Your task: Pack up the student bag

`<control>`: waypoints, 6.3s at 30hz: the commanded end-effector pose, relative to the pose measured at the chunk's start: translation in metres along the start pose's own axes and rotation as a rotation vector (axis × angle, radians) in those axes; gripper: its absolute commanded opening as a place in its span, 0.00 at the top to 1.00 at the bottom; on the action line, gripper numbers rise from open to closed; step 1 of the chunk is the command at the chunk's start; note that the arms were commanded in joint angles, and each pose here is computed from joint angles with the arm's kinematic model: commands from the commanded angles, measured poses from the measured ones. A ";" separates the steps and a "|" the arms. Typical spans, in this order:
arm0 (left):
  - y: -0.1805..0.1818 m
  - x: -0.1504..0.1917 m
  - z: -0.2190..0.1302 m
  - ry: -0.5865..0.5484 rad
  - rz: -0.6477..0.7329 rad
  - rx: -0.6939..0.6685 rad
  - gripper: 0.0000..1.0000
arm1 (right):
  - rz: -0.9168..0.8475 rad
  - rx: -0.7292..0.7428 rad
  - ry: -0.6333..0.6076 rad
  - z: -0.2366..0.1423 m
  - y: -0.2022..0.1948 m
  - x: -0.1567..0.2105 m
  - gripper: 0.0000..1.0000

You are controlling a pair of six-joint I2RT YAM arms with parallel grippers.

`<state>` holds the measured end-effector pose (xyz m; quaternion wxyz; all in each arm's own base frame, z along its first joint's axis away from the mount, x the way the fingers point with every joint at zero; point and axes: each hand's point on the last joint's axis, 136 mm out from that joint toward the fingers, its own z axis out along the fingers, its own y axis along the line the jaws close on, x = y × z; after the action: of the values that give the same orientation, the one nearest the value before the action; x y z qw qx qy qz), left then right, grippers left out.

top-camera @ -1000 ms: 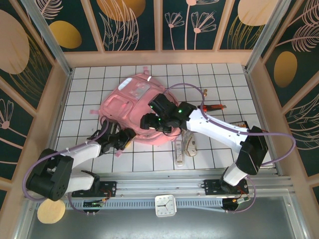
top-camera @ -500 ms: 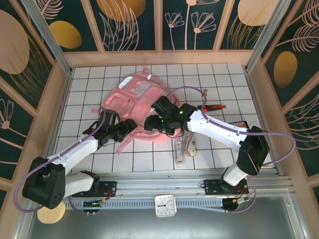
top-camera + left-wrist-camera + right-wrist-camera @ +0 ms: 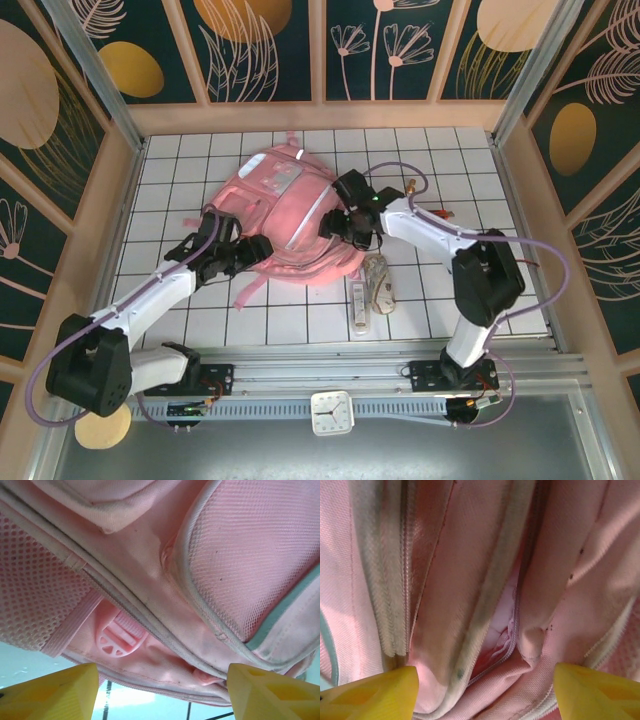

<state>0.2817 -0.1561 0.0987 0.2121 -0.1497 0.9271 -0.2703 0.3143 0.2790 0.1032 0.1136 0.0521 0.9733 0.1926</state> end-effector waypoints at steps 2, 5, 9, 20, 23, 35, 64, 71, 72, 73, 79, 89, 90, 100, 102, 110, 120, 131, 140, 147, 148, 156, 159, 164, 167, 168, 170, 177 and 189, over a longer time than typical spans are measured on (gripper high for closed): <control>0.005 0.000 0.000 0.004 0.043 -0.027 0.31 | -0.062 -0.105 -0.035 0.006 0.036 -0.021 0.34; 0.007 -0.001 0.001 0.003 0.055 -0.035 0.31 | -0.074 -0.147 -0.046 0.010 0.055 -0.028 0.40; 0.007 -0.006 0.005 -0.010 0.072 -0.048 0.30 | -0.076 -0.175 -0.045 0.015 0.069 -0.030 0.46; 0.006 -0.036 0.026 -0.052 -0.080 0.083 0.30 | -0.055 -0.150 -0.032 0.008 0.049 -0.015 1.00; 0.007 -0.037 0.035 -0.048 -0.109 0.107 0.31 | -0.054 -0.152 -0.030 0.006 0.048 -0.014 1.00; 0.017 -0.039 0.061 -0.093 -0.228 0.164 0.79 | -0.056 -0.200 0.027 0.004 0.057 0.003 1.00; -0.103 -0.096 -0.045 -0.160 -0.248 0.487 1.00 | 0.073 -0.289 -0.018 -0.070 0.101 0.044 0.31; -0.135 -0.106 -0.062 -0.180 -0.241 0.542 1.00 | 0.081 -0.213 -0.066 -0.061 0.111 0.040 0.32; -0.135 -0.105 -0.060 -0.178 -0.244 0.541 1.00 | 0.087 -0.205 -0.074 -0.059 0.114 0.038 0.32; -0.134 -0.104 -0.059 -0.175 -0.247 0.544 1.00 | 0.090 -0.195 -0.086 -0.059 0.115 0.035 0.32; -0.134 -0.099 -0.056 -0.159 -0.248 0.549 1.00 | 0.041 -0.133 -0.143 -0.047 0.118 0.023 0.36; -0.139 -0.100 -0.062 -0.164 -0.249 0.562 1.00 | 0.008 -0.023 -0.160 -0.026 0.109 0.025 0.48; -0.139 -0.100 -0.062 -0.163 -0.248 0.563 1.00 | 0.007 -0.008 -0.168 -0.025 0.107 0.024 0.49; -0.144 -0.096 -0.062 -0.147 -0.240 0.569 1.00 | -0.016 0.046 -0.208 -0.021 0.100 0.019 0.83; -0.143 -0.095 -0.062 -0.147 -0.236 0.566 1.00 | -0.022 0.051 -0.210 -0.021 0.099 0.019 0.93; -0.134 -0.092 -0.063 -0.157 -0.199 0.502 1.00 | -0.120 0.131 -0.180 -0.037 0.083 0.024 1.00; -0.102 -0.100 -0.063 -0.202 -0.185 0.374 1.00 | -0.237 0.147 -0.034 -0.052 0.008 0.048 1.00; -0.073 -0.084 -0.067 -0.189 -0.099 0.276 1.00 | -0.346 0.119 -0.082 -0.065 0.004 -0.006 1.00; -0.082 -0.057 -0.103 -0.190 0.350 0.223 0.31 | -0.339 -0.219 0.017 -0.093 0.089 0.008 1.00; -0.103 -0.021 -0.120 -0.260 0.780 0.326 0.01 | -0.379 -0.375 0.080 -0.112 0.130 0.023 1.00; -0.104 -0.020 -0.120 -0.279 0.824 0.325 0.01 | -0.387 -0.384 0.083 -0.116 0.134 0.023 1.00; -0.097 -0.012 -0.092 -0.232 1.186 0.194 0.11 | -0.431 -0.418 0.130 -0.129 0.150 0.030 1.00; -0.098 -0.007 -0.085 -0.214 1.244 0.179 0.11 | -0.432 -0.417 0.148 -0.124 0.150 0.032 1.00; -0.080 0.010 -0.071 -0.164 1.275 0.160 0.01 | -0.401 -0.271 0.179 -0.082 0.093 0.054 0.62; -0.068 0.025 -0.060 -0.124 1.306 0.146 0.01 | -0.423 -0.163 0.100 -0.065 0.054 0.057 0.44; -0.063 0.023 -0.058 -0.131 1.302 0.119 0.01 | -0.435 -0.124 0.063 -0.062 0.044 0.055 0.38; -0.056 0.018 -0.057 -0.175 1.286 0.075 0.01 | -0.491 -0.109 -0.011 -0.059 0.038 0.051 0.28; -0.050 0.013 -0.062 -0.223 1.261 0.043 0.01 | -0.665 -0.017 -0.053 -0.049 0.050 0.043 0.26; -0.042 0.019 -0.067 -0.223 1.243 0.040 0.01 | -0.870 0.113 0.049 -0.007 0.062 0.061 0.28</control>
<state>0.2435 -0.1705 0.1673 0.4256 0.3988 0.8068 -0.0945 0.2579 0.3457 0.1217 0.1607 -0.3353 0.9223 0.1056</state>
